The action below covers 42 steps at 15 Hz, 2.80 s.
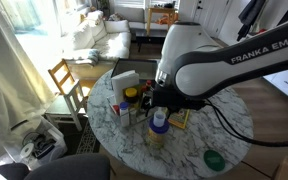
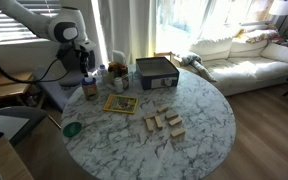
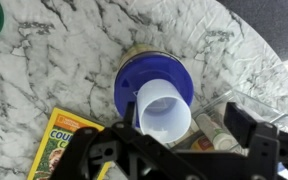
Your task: Put the measuring cup on the table then unstack the yellow tins
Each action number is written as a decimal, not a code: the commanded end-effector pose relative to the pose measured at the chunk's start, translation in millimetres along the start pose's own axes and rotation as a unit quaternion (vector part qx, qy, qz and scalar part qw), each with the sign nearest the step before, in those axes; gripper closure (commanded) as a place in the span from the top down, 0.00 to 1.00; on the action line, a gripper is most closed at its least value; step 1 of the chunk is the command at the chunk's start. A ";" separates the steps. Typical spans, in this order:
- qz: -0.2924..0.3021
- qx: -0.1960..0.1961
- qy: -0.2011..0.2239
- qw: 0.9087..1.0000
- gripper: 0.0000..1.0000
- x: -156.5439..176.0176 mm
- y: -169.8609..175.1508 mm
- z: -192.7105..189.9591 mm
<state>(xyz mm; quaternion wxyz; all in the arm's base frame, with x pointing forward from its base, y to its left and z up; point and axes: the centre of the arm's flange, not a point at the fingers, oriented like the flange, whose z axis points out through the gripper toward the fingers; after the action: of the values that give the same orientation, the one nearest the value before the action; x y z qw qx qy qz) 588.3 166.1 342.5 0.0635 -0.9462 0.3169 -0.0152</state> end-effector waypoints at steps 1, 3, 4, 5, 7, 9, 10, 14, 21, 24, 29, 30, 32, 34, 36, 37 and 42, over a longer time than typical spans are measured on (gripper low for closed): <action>-0.011 -0.004 0.007 1.000 0.65 9.4 -1.5 10.6; -0.014 -0.013 0.004 1.000 0.56 12.2 1.5 10.8; -0.015 -0.014 0.004 1.000 0.49 13.4 2.6 10.3; -0.017 -0.016 0.006 1.000 0.41 14.8 4.5 7.7; -0.020 -0.015 0.008 1.000 0.26 16.7 7.0 -4.5; -0.030 -0.011 0.018 0.999 0.22 17.3 9.0 -27.3; -0.035 -0.011 0.022 0.999 0.20 18.2 10.2 -34.6; -0.121 -0.041 0.051 0.990 0.19 28.7 36.8 -88.9; -0.149 -0.036 0.057 0.987 0.44 43.5 46.3 -102.9; -0.152 -0.037 0.055 0.986 0.44 39.6 42.1 -99.9; -0.170 -0.111 0.029 0.979 0.19 85.9 75.6 -45.3; -0.181 -0.113 0.015 0.977 0.19 97.6 89.9 -28.2; -0.209 -0.098 -0.020 0.973 0.19 111.8 112.6 -2.6; -0.236 -0.082 -0.044 0.967 0.19 123.8 134.1 15.8; -0.256 -0.077 -0.060 0.962 0.19 132.3 154.2 25.8; -0.265 -0.080 -0.065 0.959 0.19 134.7 165.5 31.9; -0.268 -0.086 -0.086 0.956 0.19 136.1 209.6 62.1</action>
<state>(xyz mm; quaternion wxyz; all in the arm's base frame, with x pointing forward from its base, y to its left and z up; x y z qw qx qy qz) 591.4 -59.7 273.7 -0.0052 -0.9961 0.0465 0.0744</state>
